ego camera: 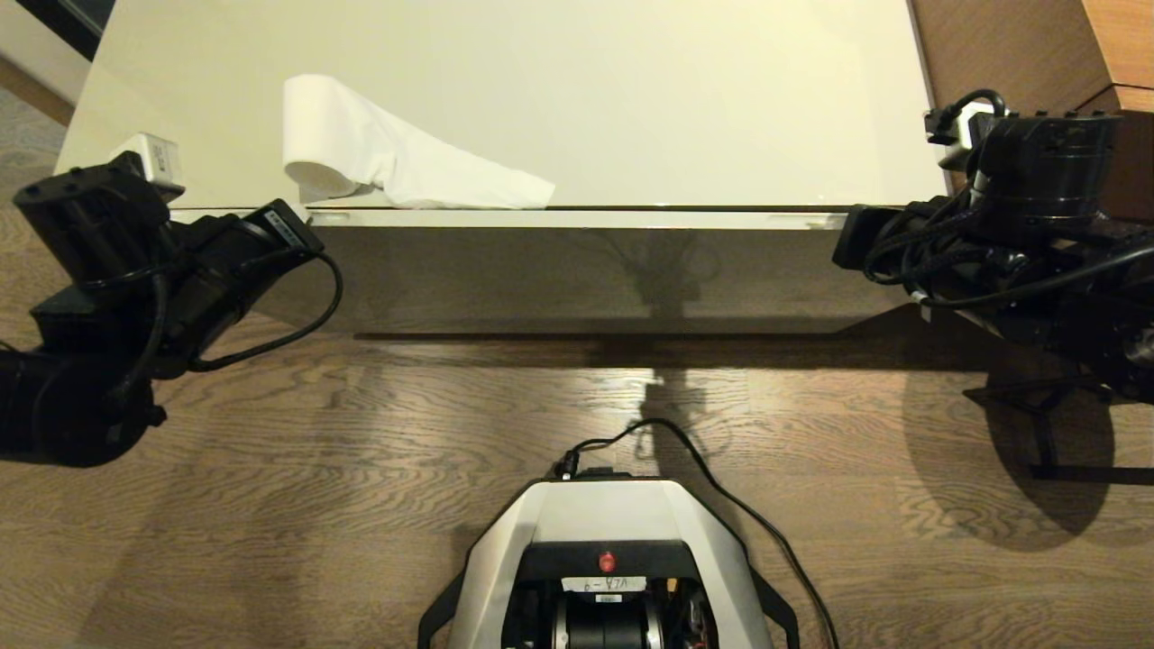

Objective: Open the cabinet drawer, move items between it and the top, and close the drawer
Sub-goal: Open the drawer

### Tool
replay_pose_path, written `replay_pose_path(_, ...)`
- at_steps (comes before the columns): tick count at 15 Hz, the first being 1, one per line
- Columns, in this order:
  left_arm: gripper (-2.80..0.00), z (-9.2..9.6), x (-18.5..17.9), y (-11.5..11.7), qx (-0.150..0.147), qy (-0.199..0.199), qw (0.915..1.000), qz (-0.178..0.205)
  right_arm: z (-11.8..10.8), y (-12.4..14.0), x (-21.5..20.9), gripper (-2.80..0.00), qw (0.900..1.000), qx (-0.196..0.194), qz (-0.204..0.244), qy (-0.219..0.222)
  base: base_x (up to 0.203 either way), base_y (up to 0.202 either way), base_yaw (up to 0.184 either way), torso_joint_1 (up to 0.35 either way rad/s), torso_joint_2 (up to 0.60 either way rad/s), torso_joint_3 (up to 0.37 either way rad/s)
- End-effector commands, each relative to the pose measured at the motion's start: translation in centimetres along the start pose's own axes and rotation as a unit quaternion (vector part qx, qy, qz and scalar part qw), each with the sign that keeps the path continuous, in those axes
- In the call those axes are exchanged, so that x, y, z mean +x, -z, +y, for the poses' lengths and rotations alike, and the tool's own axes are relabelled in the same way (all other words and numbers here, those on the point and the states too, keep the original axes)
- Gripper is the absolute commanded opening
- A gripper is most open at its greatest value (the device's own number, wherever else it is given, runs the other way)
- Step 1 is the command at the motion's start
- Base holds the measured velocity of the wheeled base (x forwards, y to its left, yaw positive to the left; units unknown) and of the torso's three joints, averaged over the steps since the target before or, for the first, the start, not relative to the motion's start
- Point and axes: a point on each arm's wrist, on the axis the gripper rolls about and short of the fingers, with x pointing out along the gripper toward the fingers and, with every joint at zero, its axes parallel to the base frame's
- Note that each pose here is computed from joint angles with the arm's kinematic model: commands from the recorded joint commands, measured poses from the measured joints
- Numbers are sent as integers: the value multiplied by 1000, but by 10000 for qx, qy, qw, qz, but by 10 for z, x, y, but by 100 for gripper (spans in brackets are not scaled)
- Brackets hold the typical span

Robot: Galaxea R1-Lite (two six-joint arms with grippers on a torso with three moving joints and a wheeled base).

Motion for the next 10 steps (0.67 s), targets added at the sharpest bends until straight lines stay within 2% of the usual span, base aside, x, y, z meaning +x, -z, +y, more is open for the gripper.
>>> replay_pose_path(1, -280, 6, 6, 17, 3, -63, 9998, 201, 0, 7, 3, -280, 9999, -36, 110, 19, 0, 0, 0, 0, 0, 0)
replay_pose_path(5, -280, 9, -6, 21, 8, -121, 9994, 336, 0, 12, 3, -280, 9998, -67, 192, 30, 0, 0, 0, 0, 0, 0)
replay_pose_path(7, -280, 13, -10, 30, 23, -192, 9984, 526, -1, 22, 6, -280, 9994, -48, 339, 61, 0, 0, 0, 0, 0, 0)
replay_pose_path(10, -280, 12, -11, 29, 20, -164, 9985, 513, -1, 22, 1, -280, 9993, -36, 362, 49, 0, 0, 0, 0, 0, 0)
